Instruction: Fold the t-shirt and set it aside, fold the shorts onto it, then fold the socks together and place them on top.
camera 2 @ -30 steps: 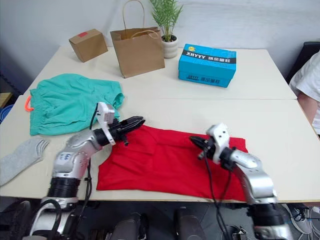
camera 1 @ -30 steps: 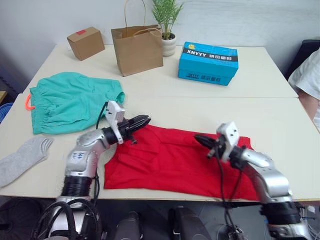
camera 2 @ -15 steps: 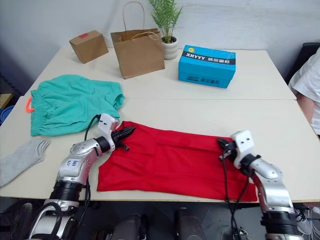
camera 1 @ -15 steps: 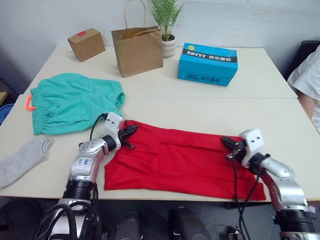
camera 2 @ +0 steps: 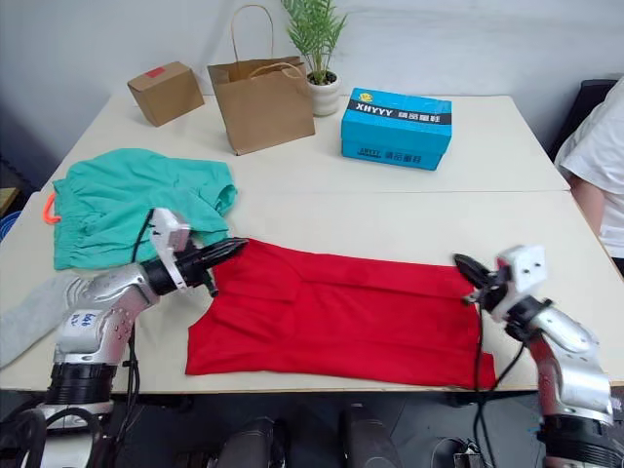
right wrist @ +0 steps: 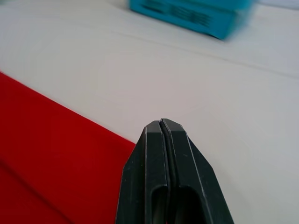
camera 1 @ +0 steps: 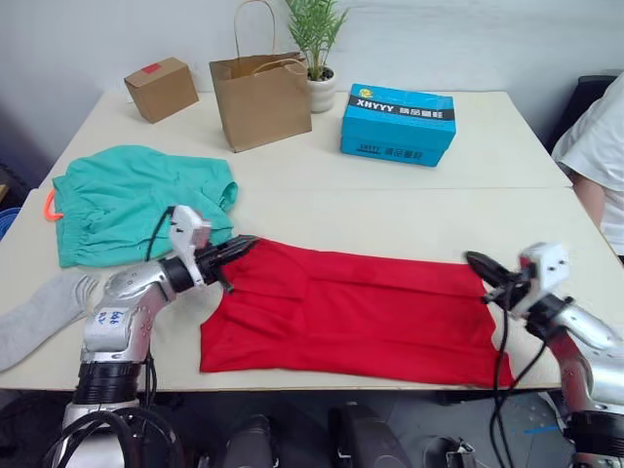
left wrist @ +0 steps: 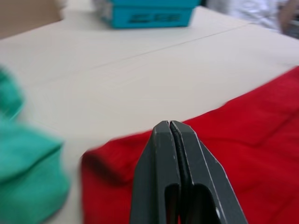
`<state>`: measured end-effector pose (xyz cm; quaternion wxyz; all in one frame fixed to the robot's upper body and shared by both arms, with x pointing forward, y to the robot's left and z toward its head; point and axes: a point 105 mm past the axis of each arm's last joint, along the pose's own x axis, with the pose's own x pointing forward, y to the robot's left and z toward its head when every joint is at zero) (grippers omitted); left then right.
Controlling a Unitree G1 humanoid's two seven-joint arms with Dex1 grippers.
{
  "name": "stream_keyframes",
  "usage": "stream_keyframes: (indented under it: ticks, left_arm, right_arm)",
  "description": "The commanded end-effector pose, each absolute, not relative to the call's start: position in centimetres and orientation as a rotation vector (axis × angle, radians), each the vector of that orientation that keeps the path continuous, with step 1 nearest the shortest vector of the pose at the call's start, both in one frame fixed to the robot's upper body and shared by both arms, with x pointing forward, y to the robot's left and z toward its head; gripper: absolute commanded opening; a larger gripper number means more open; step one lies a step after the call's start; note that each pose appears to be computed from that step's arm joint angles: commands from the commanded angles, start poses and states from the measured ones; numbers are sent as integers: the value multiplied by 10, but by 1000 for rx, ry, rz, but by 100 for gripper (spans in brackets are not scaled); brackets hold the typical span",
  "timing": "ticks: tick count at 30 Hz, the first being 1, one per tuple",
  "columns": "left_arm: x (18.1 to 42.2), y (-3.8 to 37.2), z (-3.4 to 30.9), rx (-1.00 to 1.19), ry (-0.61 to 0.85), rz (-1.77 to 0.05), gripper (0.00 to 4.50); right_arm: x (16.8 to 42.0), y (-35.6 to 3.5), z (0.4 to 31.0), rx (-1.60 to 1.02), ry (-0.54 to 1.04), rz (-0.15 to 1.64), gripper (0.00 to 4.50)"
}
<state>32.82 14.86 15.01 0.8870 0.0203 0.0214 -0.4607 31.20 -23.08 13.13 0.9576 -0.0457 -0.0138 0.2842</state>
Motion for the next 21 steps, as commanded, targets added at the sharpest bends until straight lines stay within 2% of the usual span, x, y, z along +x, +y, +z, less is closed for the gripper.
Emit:
stream_keyframes:
  ticks: [1,5,8,11,14,17,20,21]
  left_arm:
    - [312,113,141,105,81,-1130,3]
    - [313,103,115,141,143,-1093,3]
    - [317,116,96,162,179,-989,3]
    - [315,137,84,153,203,-893,3]
    - [309,156,77,178,224,-844,3]
    - [306,170,82,163,193,-792,3]
    - [286,165,131,34,-59,-902,3]
    - [282,168,138,23,-74,-917,3]
  right_arm:
    - [312,-170,133,-95,-31,757,0]
    - [322,-133,123,-107,-36,778,0]
    - [324,-133,107,-152,-9,752,0]
    - [322,-157,99,-166,0,676,0]
    - [313,-197,94,-148,32,582,0]
    - [303,-235,89,-166,60,503,0]
    - [286,-280,107,-117,9,446,0]
    - [284,-287,112,-106,3,442,0]
